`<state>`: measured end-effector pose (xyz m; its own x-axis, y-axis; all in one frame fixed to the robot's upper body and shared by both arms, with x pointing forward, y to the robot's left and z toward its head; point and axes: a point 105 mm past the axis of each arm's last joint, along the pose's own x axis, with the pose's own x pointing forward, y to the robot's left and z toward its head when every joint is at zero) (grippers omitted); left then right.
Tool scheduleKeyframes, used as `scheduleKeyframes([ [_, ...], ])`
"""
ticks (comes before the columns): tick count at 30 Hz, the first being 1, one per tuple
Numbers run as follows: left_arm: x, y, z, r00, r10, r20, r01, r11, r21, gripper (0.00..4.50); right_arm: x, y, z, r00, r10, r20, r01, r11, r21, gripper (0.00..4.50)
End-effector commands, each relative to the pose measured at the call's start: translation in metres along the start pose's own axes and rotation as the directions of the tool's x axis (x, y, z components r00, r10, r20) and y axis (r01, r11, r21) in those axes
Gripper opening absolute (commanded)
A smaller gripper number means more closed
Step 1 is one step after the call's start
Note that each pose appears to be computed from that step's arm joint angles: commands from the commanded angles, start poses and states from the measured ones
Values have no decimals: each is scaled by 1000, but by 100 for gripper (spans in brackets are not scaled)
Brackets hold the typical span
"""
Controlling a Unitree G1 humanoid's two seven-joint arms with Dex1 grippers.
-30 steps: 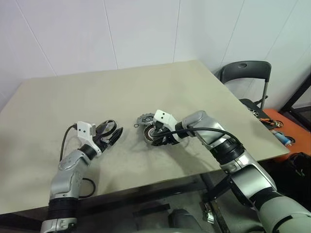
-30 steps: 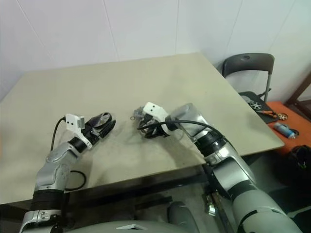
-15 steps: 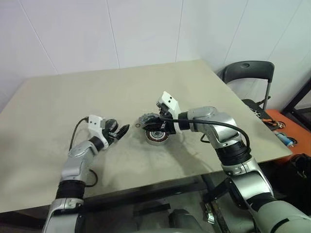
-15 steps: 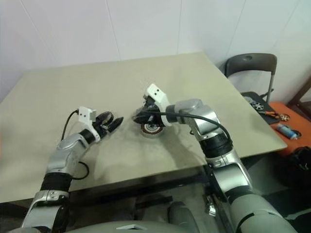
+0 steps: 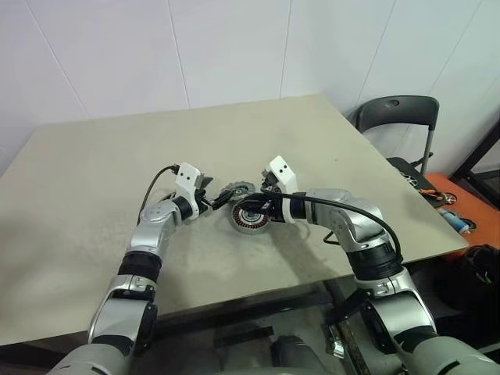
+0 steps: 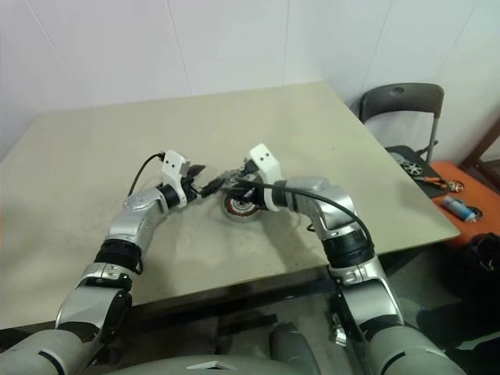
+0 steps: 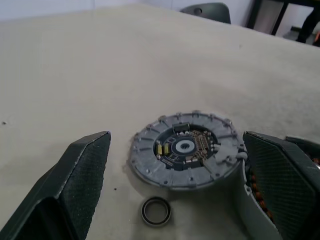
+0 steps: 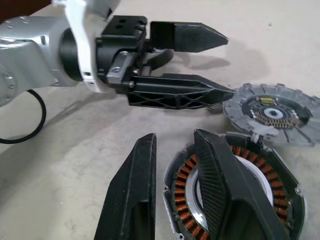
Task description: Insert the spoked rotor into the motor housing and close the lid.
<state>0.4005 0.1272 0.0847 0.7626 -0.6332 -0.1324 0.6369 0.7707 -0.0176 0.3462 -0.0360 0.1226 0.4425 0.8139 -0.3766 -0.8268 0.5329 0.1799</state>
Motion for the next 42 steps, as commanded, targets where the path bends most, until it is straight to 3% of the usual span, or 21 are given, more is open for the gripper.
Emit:
scheduleKeyframes([
  [1, -4, 8, 17, 1000, 10, 15, -11, 997, 78, 450, -4, 6, 15, 998, 5, 56, -4, 1000, -27, 125],
  [10, -24, 29, 0, 992, 85, -94, -74, 991, 111, 450, 2, 7, 9, 999, 5, 44, -4, 1000, -10, 125],
  [16, -25, 20, -6, 989, 48, -138, -33, 993, 112, 450, 4, 4, 9, 999, -6, 42, 6, 1000, -1, 125],
  [27, -75, 29, -3, 984, 86, -158, -57, 981, 183, 450, 7, 4, -3, 1000, -14, 12, 14, 1000, 10, 125],
  [35, -106, 40, 23, 983, 116, -142, -73, 957, 280, 450, 10, 4, 5, 1000, 5, 17, -4, 1000, -22, 125],
  [42, -114, 43, 10, 929, -8, -371, 189, 870, 455, 450, 16, 6, 3, 1000, 15, 5, -15, 1000, -19, 125],
])
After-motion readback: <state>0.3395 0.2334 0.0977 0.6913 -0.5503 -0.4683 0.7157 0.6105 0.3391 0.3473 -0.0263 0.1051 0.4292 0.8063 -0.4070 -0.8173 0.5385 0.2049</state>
